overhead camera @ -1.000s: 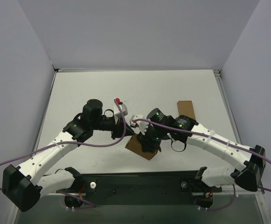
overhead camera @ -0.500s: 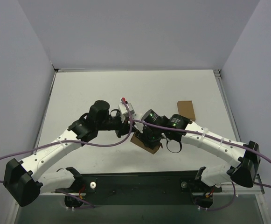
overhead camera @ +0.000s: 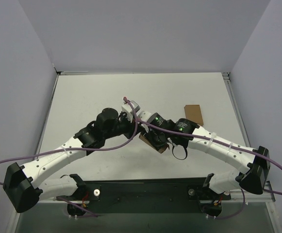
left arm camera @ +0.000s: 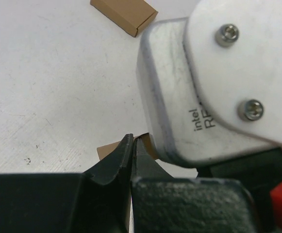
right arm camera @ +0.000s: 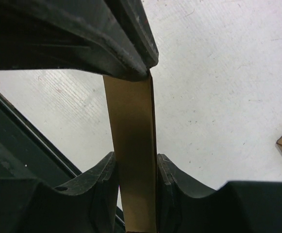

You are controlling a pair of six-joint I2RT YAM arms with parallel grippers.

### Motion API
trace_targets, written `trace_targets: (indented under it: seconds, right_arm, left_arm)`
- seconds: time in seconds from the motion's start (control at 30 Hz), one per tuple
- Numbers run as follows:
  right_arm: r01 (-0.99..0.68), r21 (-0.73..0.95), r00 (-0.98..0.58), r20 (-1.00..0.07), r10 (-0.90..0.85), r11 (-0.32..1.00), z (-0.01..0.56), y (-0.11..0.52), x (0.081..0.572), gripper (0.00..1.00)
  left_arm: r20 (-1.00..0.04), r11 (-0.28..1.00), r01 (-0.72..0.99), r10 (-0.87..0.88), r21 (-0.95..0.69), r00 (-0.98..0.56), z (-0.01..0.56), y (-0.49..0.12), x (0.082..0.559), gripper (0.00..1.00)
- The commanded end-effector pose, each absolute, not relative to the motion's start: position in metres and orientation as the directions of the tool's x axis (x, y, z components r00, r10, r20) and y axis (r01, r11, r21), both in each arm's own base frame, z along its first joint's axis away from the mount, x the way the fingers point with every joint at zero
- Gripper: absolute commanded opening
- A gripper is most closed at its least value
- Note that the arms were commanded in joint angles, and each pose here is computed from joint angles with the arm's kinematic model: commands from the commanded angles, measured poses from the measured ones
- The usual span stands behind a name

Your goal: Fold the paper box

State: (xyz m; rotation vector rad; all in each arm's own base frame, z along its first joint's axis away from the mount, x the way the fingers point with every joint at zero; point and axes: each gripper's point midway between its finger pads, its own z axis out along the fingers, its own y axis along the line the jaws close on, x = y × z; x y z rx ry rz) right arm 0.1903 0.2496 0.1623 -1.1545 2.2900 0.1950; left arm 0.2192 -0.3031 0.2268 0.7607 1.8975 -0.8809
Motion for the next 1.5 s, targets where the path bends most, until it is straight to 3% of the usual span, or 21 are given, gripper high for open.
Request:
trace_targets:
  seconds: [0.0, 0.3, 0.5, 0.57, 0.77, 0.9, 1.2, 1.47]
  right_arm:
    - [-0.673, -0.256, -0.503, -0.530, -0.683, 0.694, 0.163, 0.234, 0.217, 0.12]
    - [-0.628, -0.309, -0.480, -0.569, -0.668, 0.714, 0.135, 0.234, 0.233, 0.18]
    - [-0.633, -0.302, -0.484, -0.564, -0.669, 0.713, 0.118, 0.239, 0.236, 0.45]
    - [-0.636, -0.288, -0.490, -0.567, -0.662, 0.716, 0.118, 0.239, 0.234, 0.57]
    - [-0.584, -0.191, -0.571, -0.594, -0.566, 0.789, 0.129, 0.221, 0.232, 0.72]
    - [-0.548, -0.045, -0.633, -0.630, -0.450, 0.835, 0.138, 0.211, 0.230, 0.67]
    - [-0.580, 0.120, -0.681, -0.614, -0.399, 0.806, 0.137, 0.205, 0.214, 0.47]
    - [-0.562, 0.273, -0.748, -0.571, -0.339, 0.780, 0.147, 0.209, 0.180, 0.42]
  left_arm:
    - [-0.858, 0.577, 0.772, 0.223, -0.266, -0.462, 0.189, -0.311, 0.198, 0.00]
    - [-0.872, 0.643, 0.721, 0.167, -0.258, -0.461, 0.142, -0.303, 0.197, 0.00]
    - [-0.892, 0.623, 0.766, 0.242, -0.159, -0.382, 0.124, -0.295, 0.196, 0.00]
    - [-0.884, 0.619, 0.775, 0.283, -0.128, -0.372, 0.115, -0.292, 0.196, 0.00]
    - [-0.868, 0.591, 0.802, 0.349, -0.088, -0.353, 0.105, -0.288, 0.192, 0.00]
    - [-0.870, 0.591, 0.802, 0.350, -0.082, -0.347, 0.107, -0.287, 0.193, 0.00]
    - [-0.866, 0.597, 0.799, 0.361, -0.072, -0.347, 0.107, -0.285, 0.193, 0.00]
    - [-0.865, 0.654, 0.755, 0.350, -0.049, -0.360, 0.111, -0.276, 0.202, 0.00]
